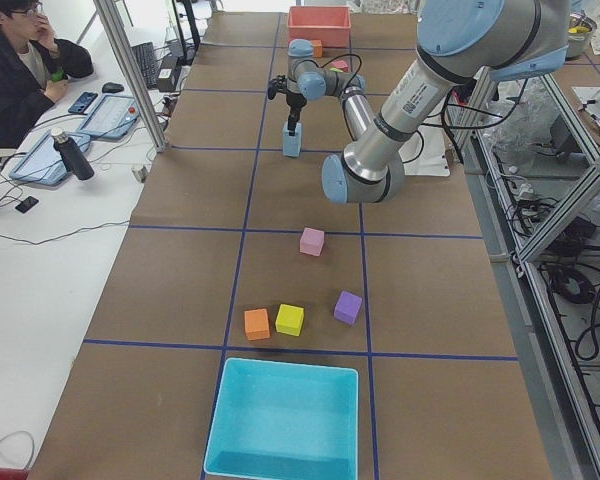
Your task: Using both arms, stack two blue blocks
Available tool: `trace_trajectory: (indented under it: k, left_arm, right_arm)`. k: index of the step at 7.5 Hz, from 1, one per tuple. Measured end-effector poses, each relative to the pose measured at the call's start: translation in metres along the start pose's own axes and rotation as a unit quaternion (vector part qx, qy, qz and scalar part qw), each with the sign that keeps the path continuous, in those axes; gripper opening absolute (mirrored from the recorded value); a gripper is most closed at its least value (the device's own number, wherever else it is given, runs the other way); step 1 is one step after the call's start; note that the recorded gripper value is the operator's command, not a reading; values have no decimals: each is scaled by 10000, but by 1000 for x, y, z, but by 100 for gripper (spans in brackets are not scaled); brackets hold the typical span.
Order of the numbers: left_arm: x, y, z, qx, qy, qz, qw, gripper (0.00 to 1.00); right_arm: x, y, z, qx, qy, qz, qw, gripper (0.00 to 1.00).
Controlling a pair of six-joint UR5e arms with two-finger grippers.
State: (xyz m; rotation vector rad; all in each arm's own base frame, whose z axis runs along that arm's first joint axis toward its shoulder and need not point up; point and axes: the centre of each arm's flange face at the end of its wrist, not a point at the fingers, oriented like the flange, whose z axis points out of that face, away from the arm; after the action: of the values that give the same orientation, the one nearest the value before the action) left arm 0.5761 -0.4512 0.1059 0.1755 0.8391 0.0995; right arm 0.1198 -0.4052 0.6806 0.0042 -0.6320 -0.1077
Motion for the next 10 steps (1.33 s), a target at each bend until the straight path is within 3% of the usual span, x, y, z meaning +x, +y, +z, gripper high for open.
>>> trace_trajectory:
  k: [2, 4, 8, 10]
  left_arm:
    - [-35, -15, -54, -41, 121, -122, 9998, 98]
    - [-121, -27, -97, -43, 35, 156, 9999, 98]
    - [-397, -61, -143, -278, -382, 1058, 9933, 98]
    - [-557, -36, -161, -363, -627, 928, 9930, 98]
  right_arm:
    - [0, 1, 1, -8, -2, 6, 10000, 100]
    - [1, 1, 2, -18, -10, 15, 10000, 100]
    - [2, 2, 6, -33, -114, 45, 9999, 100]
    - [0, 2, 9, -8, -325, 70, 9994, 100]
